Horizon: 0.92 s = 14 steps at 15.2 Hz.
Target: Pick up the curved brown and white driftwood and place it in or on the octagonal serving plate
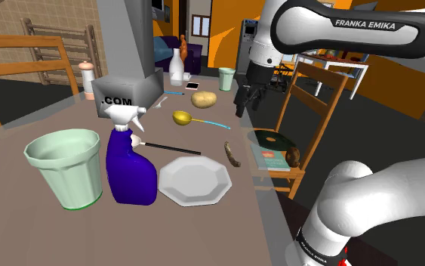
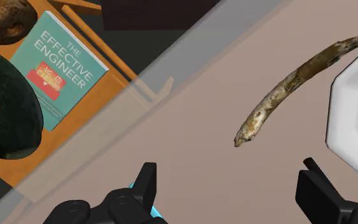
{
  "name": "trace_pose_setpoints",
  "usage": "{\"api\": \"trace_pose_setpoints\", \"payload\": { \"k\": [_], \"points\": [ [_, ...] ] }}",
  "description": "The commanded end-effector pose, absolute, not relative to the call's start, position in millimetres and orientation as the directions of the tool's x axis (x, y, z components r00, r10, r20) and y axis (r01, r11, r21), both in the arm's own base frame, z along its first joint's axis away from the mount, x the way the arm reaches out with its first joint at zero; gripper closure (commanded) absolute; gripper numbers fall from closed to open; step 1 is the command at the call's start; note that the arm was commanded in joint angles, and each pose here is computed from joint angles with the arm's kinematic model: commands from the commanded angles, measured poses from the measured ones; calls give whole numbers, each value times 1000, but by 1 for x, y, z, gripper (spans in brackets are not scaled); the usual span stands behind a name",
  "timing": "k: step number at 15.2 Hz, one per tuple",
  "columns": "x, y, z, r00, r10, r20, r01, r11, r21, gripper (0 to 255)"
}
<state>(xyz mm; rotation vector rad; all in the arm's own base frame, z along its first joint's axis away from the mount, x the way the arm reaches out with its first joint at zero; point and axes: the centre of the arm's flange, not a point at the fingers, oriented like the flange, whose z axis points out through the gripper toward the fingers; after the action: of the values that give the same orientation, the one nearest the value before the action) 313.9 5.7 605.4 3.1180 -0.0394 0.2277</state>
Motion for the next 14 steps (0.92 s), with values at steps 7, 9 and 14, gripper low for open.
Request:
{"api": "trace_pose_setpoints", "payload": {
  "k": [7, 9, 14],
  "points": [
    [310, 62, 548, 907, -415, 72, -417, -908, 26, 0],
    [313, 80, 529, 844, -533, 50, -535, -844, 37, 0],
    [317, 95, 497, 779, -626, 32, -627, -778, 48, 0]
  ]
}}
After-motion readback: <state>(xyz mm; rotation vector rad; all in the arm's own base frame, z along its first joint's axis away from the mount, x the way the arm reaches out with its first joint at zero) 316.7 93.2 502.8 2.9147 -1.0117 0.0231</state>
